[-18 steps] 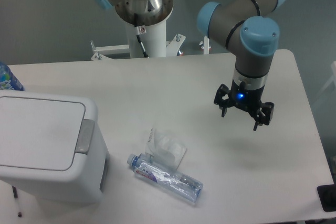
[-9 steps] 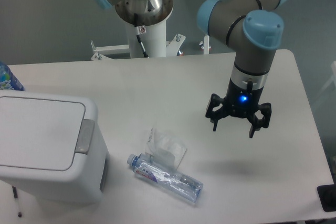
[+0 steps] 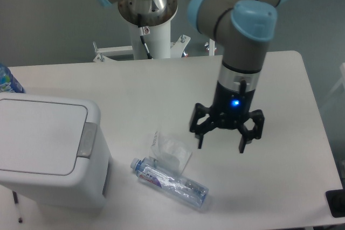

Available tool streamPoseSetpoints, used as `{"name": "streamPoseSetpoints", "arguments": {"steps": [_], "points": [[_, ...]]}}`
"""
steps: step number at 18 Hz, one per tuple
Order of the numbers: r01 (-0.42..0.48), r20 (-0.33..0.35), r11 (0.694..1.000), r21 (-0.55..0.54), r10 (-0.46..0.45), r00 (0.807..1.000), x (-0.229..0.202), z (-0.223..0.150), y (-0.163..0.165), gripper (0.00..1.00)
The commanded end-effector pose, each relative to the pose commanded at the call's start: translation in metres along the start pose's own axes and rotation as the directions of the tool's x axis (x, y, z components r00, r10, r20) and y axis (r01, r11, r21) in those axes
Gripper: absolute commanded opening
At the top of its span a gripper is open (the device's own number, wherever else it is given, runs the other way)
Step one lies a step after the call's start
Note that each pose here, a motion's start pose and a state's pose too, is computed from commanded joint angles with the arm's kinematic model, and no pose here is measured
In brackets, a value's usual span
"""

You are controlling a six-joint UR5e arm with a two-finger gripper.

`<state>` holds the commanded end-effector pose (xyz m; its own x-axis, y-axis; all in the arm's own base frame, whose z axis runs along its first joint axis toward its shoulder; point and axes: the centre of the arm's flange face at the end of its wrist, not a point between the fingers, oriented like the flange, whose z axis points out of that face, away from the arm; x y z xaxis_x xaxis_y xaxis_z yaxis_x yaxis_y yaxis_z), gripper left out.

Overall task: Open the trash can
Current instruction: 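Move the open gripper toward the trash can's grey lid button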

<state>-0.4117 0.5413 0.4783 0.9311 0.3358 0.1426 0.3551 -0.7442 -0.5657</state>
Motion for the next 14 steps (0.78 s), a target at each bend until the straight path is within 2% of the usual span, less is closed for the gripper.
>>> {"name": "streamPoseSetpoints", "arguments": {"steps": [5,14], "points": [[0.003,-0.045,1.000,0.026,-0.002,0.999,0.036,-0.009,-0.009,1.00],[-0.003,-0.102,1.000,0.016,0.005,0.995,0.085,0.003,-0.013,1.00]]}}
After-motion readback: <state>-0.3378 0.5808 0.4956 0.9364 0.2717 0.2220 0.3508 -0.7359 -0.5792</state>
